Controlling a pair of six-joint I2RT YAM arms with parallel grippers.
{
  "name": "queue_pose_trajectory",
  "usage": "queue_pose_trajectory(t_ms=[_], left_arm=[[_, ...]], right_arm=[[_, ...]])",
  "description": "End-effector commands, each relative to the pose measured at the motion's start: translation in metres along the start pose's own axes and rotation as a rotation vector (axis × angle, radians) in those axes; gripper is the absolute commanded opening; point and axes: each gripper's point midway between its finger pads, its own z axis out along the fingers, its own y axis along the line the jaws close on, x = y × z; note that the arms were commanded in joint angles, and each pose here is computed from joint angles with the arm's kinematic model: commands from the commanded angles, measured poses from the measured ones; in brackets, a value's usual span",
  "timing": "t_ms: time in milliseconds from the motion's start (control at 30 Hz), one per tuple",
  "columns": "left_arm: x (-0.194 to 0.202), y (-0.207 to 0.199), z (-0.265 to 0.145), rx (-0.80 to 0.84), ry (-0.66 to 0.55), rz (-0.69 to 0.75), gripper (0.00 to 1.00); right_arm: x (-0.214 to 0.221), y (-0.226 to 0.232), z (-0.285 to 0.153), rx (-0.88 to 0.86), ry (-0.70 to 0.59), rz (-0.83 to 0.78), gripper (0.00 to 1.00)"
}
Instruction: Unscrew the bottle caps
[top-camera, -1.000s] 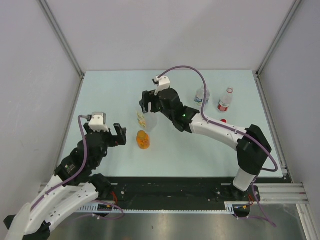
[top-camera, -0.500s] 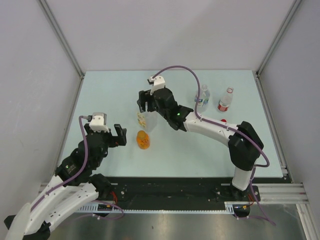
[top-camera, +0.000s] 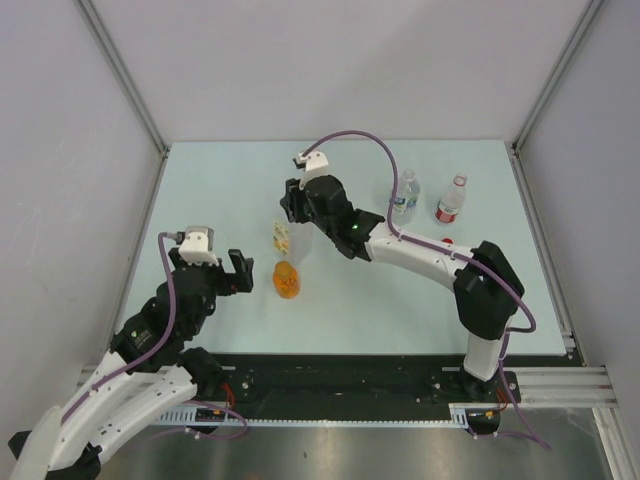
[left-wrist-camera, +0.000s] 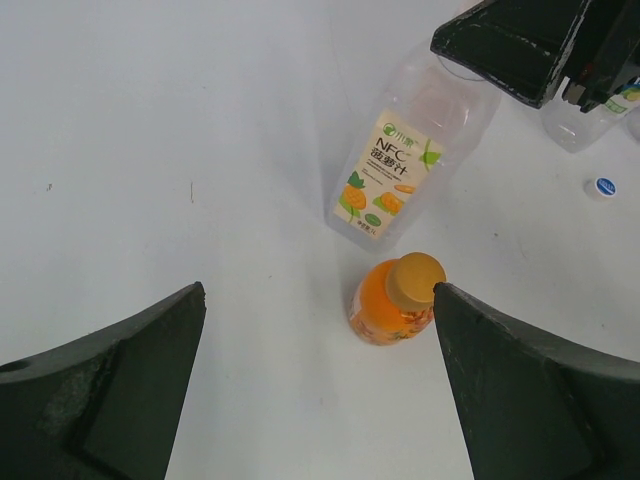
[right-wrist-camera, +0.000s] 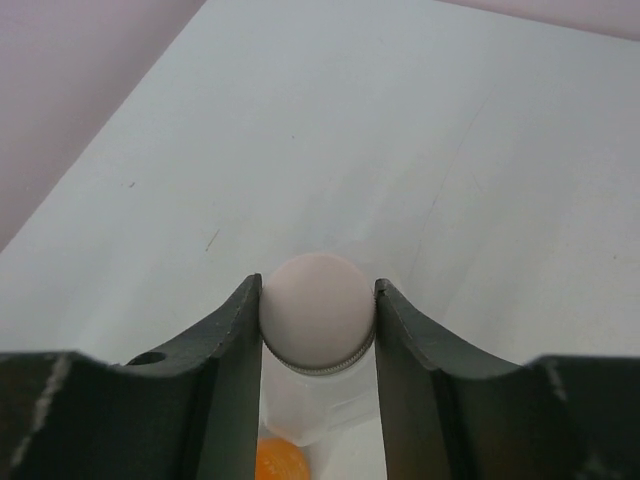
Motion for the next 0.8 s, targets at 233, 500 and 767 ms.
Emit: queue_pose_trajectory(t_ms=[233, 500, 767], left_arm=[[-0.074, -0.035, -0.002, 0.137, -0.191, -0.032, 1.00], [-0.134, -0.126, -0.015, 0.556, -0.318, 0.027, 1.00], [-0.159, -0.200, -0.094, 1.149, -0.420, 0.157, 1.00]], right_arm=[[-0.116, -0.059, -0.111, 0.209, -0.193, -0.029, 0.00], [-0.153, -0.075, -0.206, 0.061, -0.227, 0.115, 0.00], [-0.136, -0.005, -0.286, -0.605, -0.158, 0.061, 0.00]])
